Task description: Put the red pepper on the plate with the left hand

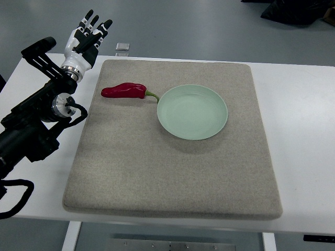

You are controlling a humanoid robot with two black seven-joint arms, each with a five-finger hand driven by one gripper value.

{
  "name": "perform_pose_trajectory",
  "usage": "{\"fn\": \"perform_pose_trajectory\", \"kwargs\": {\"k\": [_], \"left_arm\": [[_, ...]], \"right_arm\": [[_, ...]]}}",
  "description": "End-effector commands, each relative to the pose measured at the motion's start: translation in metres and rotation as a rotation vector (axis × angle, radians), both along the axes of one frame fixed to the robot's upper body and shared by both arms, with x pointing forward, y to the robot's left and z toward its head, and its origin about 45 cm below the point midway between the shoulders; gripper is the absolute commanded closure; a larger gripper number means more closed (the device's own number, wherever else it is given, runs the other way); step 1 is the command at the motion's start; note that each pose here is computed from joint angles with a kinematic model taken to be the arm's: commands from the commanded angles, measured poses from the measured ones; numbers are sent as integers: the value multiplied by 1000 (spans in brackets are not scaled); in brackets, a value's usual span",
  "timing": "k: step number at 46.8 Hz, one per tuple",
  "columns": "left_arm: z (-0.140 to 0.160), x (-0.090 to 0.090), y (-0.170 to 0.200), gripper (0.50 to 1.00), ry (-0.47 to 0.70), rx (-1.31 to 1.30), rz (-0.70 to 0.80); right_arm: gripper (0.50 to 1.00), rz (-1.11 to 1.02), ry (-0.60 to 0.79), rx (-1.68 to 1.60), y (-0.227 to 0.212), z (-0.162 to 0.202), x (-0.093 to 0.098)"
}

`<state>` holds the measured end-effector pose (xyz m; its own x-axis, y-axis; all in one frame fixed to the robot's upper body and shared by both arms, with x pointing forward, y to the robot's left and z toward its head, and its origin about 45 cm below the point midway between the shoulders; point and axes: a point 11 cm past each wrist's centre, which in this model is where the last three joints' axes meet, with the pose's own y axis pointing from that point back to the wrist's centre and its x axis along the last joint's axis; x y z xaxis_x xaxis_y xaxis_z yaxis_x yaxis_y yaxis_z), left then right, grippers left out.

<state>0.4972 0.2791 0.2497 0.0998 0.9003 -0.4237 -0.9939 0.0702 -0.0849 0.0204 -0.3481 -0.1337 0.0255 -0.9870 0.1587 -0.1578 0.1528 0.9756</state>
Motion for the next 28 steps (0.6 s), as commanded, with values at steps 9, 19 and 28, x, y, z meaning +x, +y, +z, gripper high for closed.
{"fn": "perform_pose_trajectory", "kwargs": {"k": [9, 19, 28], "left_arm": [[16, 5, -14, 500, -71, 341, -72], [17, 3, -26, 501, -135, 643, -157], [23, 1, -30, 512, -191, 892, -234]], "right_arm": [[568, 0, 0, 0, 0, 0, 0], [568, 0, 0, 0, 0, 0, 0], [568, 0, 0, 0, 0, 0, 0]]}}
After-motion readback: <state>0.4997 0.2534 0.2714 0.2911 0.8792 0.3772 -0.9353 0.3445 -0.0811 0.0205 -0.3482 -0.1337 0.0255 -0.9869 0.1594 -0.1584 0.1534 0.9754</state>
